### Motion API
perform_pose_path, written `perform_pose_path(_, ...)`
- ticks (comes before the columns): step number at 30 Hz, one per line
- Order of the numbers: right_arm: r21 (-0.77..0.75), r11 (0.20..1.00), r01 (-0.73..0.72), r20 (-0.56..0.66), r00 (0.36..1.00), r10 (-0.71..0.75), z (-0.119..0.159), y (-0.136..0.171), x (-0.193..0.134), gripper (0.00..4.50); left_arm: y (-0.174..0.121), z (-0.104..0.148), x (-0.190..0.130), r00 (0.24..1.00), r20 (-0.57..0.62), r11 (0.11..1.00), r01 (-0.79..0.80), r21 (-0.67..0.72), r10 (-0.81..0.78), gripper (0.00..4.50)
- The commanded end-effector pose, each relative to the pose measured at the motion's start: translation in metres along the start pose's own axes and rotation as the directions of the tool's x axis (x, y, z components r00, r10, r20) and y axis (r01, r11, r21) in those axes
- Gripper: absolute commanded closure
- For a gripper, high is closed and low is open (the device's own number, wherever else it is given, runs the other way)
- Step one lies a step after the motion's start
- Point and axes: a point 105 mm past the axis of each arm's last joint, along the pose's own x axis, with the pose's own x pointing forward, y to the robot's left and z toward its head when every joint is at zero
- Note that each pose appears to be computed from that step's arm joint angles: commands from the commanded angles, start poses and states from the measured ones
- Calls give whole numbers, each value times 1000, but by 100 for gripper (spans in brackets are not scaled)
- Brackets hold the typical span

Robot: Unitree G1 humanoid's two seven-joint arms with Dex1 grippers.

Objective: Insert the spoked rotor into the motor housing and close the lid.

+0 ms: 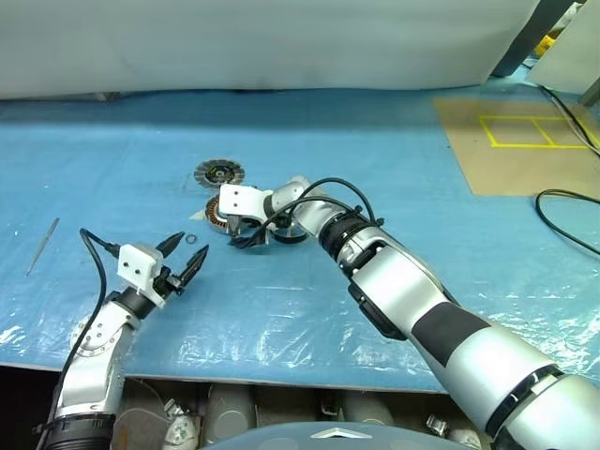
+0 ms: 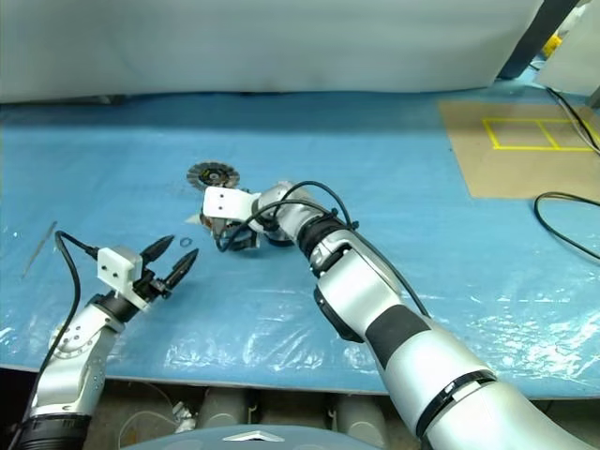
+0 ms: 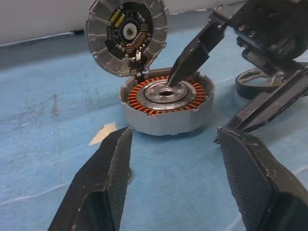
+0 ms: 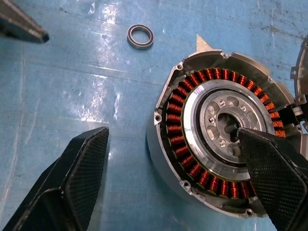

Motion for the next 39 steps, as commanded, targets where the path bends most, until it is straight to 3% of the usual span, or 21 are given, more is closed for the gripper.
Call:
perform_pose_path(1, -90, 996, -10, -21, 1000, 8, 12, -1, 2, 0, 0, 13, 0, 999, 39, 999, -14, 32, 13, 149)
perform_pose_path(10, -189, 981, -36, -183, 983, 1, -2, 6, 10, 0, -4, 20, 5, 999, 52, 999, -19, 29, 17, 149)
perform_pose_path(13, -204, 978, -53, -208, 978, 10, -1, 7, 10, 62, -4, 23, 8, 998, 56, 999, -17, 33, 15, 146)
perform_pose_path(19, -235, 971, -38, -213, 977, -13, 8, 2, 9, 253, -2, 26, 10, 998, 57, 999, -16, 40, 14, 146)
perform_pose_path(24, -220, 973, -64, -193, 981, 21, 15, 3, 8, 253, 0, 28, 9, 998, 53, 999, -15, 44, 12, 146)
perform_pose_path(29, -149, 974, -171, -151, 977, 149, 20, 15, 6, 253, -3, 24, 6, 999, 16, 999, 36, 24, -36, 146)
perform_pose_path(39, -213, 878, -429, -125, 903, 411, 23, 62, 11, 253, 1, 22, 4, 997, -12, 997, 75, 21, -75, 146)
